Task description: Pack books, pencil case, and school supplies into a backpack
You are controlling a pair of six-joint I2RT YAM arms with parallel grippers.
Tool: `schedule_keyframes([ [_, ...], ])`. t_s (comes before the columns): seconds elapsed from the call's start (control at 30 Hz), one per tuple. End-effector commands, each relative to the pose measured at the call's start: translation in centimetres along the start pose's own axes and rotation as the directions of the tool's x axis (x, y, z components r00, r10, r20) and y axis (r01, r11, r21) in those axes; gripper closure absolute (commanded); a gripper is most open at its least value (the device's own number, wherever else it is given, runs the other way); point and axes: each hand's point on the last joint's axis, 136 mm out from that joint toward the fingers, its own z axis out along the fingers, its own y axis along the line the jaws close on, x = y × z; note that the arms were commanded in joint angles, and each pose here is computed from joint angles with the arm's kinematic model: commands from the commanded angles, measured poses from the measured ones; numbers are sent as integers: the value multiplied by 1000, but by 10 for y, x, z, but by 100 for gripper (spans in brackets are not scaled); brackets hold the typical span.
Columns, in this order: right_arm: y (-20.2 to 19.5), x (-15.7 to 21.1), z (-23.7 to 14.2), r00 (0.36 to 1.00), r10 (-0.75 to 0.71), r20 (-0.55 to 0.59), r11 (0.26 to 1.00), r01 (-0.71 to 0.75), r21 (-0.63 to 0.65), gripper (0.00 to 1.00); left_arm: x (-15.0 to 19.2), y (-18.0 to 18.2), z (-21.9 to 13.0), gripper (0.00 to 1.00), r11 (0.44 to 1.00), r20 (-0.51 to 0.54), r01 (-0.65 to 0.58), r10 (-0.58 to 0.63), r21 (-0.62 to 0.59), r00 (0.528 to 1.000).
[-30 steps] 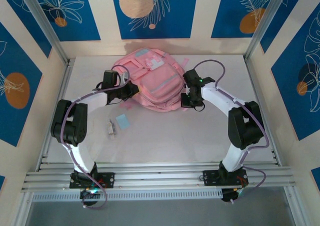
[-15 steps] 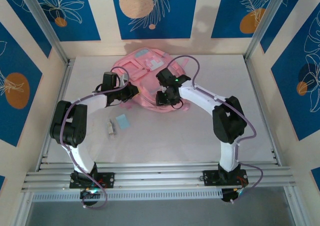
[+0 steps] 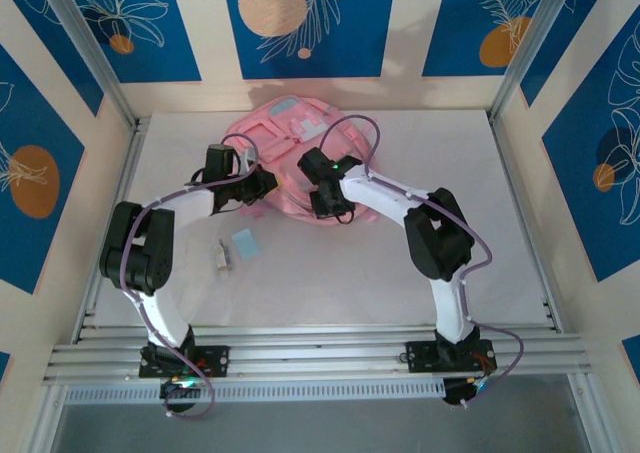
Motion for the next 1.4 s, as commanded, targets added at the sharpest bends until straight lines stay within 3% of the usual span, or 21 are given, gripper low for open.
schedule_keyframes([
  [0.0, -21, -1, 11, 1000, -27, -10, 991, 28, 130, 83, -13, -27, -15, 100, 996, 45, -61, 58, 66, 997],
  [0.03, -22, -1, 13, 999, -32, -11, 990, 34, 139, 85, -13, -28, -15, 100, 996, 46, -63, 60, 67, 997],
  [0.1, -22, 0, 15, 999, -37, -13, 991, 39, 125, 100, -13, -28, -16, 100, 996, 48, -65, 62, 61, 997],
  [0.27, -35, 4, 9, 998, -63, 3, 994, 62, 90, 100, -14, -23, -13, 100, 997, 44, -68, 66, 46, 997],
  [0.43, -62, 34, 2, 991, -121, -64, 987, 127, 96, 100, -24, -3, -6, 100, 997, 46, -73, 74, -15, 996],
  [0.67, -23, 81, -21, 989, -95, -114, 978, 71, -197, 100, -53, -4, 13, 100, 994, 59, -102, 104, -32, 993],
  [0.87, 26, 59, -49, 999, -23, -43, 902, 2, -432, 100, -74, -14, 28, 100, 993, 50, -117, 118, -20, 992],
  [1.07, 59, 26, -58, 1000, 0, -10, 833, -6, -553, 100, -54, -17, 8, 33, 994, 16, -101, 102, -40, 995],
  [1.2, 66, 10, -58, 1000, 23, 13, 816, -12, -578, 100, -17, -6, -19, 1, 996, 8, -42, 43, -75, 999],
  [1.37, 69, -3, -64, 997, 70, 22, 765, -40, -643, 100, 19, 7, -44, 0, 994, 76, 94, -89, -59, 993],
])
